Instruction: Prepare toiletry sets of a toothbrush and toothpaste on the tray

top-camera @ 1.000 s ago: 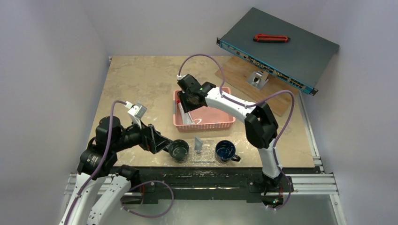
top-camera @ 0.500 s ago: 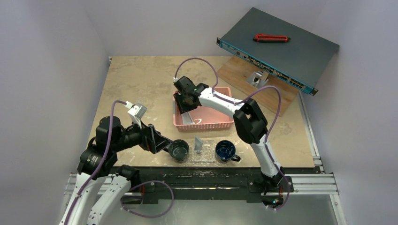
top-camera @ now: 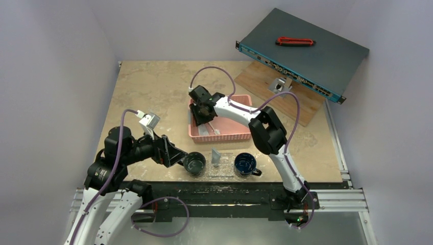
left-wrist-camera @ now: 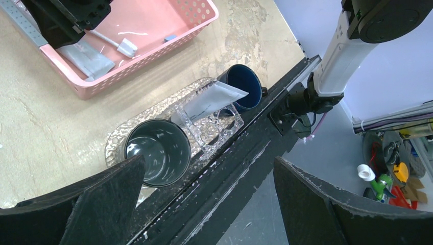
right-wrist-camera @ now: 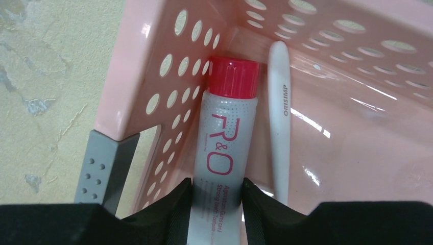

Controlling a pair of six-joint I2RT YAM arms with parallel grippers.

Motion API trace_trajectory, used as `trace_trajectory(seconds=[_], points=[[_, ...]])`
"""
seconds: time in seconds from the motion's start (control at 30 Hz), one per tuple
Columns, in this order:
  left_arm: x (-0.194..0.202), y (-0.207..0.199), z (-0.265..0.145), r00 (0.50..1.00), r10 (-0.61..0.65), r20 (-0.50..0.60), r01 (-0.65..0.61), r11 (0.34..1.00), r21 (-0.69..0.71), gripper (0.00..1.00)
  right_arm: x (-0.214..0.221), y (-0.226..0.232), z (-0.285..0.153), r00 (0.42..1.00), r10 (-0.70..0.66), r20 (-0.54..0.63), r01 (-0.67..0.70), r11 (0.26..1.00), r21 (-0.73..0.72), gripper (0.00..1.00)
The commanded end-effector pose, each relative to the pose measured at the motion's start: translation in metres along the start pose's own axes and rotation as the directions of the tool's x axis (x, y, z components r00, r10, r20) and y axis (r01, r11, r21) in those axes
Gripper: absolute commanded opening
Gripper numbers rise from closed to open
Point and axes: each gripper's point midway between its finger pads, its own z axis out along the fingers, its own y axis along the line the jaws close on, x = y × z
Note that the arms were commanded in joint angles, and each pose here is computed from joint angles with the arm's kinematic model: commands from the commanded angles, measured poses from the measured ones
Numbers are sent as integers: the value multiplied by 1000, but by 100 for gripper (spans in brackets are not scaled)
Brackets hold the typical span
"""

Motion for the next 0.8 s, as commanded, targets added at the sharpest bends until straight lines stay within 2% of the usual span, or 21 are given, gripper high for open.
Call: trace_trajectory(seconds=[0.0,0.3,0.4,0.77], points=[[-3,1,2,1000,23,7,-23,1000,2,95,-9,6,1,1000,8,25,-7,1000,-29,37],[-3,2,2,1000,21,6,-21,1000,-3,95,-16,6,-15,998,8,54,-7,1000,-27,6],[-3,2,2,1000,21,6,-21,1000,-4,95,-22,6,-27,997,9,77,-7,1000,-28,0],[-2,4,3,1000,15,1,-15,1000,-12,95,-50,-3,-87,978,4,207,-7,1000,14,0]])
